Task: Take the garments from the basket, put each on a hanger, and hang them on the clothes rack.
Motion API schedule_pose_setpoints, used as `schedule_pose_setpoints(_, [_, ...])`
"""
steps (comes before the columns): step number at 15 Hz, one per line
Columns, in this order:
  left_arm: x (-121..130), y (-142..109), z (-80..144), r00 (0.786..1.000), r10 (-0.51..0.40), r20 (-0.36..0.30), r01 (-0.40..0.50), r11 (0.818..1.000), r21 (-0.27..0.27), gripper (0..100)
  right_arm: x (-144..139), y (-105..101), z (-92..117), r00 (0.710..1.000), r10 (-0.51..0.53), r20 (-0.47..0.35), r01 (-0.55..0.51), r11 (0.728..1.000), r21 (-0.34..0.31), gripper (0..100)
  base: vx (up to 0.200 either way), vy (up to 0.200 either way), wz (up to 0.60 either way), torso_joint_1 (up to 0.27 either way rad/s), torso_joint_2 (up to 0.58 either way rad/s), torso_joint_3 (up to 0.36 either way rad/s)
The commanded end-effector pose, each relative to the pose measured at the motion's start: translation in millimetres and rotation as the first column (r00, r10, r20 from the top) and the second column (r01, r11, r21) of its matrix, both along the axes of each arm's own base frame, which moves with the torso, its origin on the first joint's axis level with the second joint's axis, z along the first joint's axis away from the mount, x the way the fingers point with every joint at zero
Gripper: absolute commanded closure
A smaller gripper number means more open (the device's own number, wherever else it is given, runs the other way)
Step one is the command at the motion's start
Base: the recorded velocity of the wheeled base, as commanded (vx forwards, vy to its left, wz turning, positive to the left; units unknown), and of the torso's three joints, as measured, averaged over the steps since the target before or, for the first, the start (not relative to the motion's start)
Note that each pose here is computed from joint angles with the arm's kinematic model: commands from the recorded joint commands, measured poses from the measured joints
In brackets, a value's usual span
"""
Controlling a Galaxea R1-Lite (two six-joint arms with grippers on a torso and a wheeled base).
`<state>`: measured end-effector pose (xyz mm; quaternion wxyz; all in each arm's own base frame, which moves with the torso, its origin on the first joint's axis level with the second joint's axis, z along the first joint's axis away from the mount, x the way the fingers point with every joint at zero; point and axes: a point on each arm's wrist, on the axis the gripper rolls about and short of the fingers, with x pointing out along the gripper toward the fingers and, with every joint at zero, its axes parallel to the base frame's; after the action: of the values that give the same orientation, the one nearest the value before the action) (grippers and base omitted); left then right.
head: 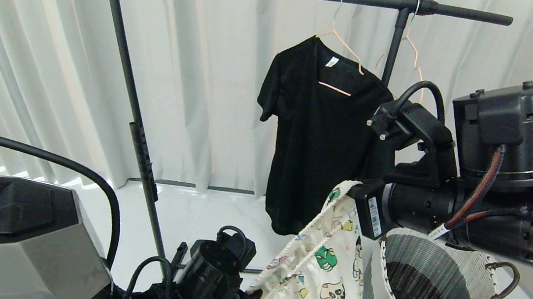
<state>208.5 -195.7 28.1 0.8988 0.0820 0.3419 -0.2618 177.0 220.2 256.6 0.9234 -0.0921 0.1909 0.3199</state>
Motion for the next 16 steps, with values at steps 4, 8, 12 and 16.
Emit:
schedule_pose_setpoints(4, [-11, 13, 14, 0.996, 0.065, 0.061, -0.066, 0.997, 0.025, 100, -10, -13, -10, 1.0, -0.005, -0.021, 0.005, 1.0, -0.031, 100, 0.0, 0.0, 0.0, 0.0, 0.0, 0.0])
schedule_pose_setpoints(8, [-2, 26, 50, 0.957, 0.147, 0.25, -0.144, 0.989, -0.029, 100, -32, -43, -31, 0.998, -0.015, -0.056, 0.011, 0.997, -0.081, 100, 0.0, 0.0, 0.0, 0.0, 0.0, 0.0])
schedule_pose_setpoints(12, [-6, 63, 144, 0.961, 0.071, 0.269, -0.082, 0.996, 0.031, 100, -38, -55, -34, 0.999, -0.022, -0.05, 0.017, 0.997, -0.08, 100, 0.0, 0.0, 0.0, 0.0, 0.0, 0.0])
schedule_pose_setpoints(16, [-17, 66, 251, 0.975, 0.007, 0.223, 0.002, 0.999, -0.039, 100, -35, -58, -12, 0.999, -0.035, 0.005, 0.035, 0.999, -0.009, 100, 0.0, 0.0, 0.0, 0.0, 0.0, 0.0])
